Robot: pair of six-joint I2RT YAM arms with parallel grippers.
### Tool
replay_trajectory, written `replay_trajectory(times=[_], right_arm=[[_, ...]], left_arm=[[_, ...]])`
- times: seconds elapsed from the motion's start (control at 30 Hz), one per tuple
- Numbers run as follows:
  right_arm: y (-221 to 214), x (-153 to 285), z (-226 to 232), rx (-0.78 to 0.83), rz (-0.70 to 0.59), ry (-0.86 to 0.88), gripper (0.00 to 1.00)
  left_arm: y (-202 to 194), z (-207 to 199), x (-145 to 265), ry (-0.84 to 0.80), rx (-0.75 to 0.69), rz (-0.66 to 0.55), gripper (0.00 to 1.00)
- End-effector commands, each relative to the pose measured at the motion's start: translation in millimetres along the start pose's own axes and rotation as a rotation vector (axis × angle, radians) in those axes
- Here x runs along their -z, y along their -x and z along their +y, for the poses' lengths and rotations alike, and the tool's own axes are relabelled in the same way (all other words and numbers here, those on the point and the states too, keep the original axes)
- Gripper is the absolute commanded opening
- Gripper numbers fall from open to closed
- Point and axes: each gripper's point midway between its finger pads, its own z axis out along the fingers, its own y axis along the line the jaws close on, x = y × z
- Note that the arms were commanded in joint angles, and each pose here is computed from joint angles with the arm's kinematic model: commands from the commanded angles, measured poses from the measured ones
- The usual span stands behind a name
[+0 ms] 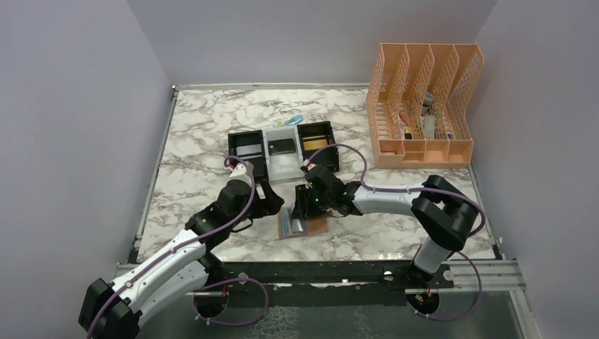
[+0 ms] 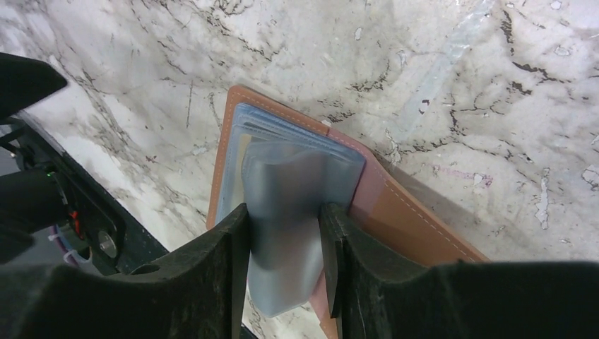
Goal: Take the credit cards out of the card holder
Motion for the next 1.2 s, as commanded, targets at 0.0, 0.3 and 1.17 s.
replay_trajectory(times=[0.0,0.3,1.17], right_arm=[[-14.6,1.8,-3.3,-0.033,0.037,0.044,0.4],[-10.7,10.4,-8.5,-0.09,-0.001,0.105,0.33],[-8.7,22.8,-31.3,-0.33,-0.041,0.224,0.42]], left_arm=[[-13.2,-17.2,-5.9,-0.116,0.001,0.055,0.8],[-30.4,-33.8,-12.7,-0.223,-0.002,0.138,0.76],[-89.8,-65.1,-42.8,-0.444,-0.033,0.378,0.71]])
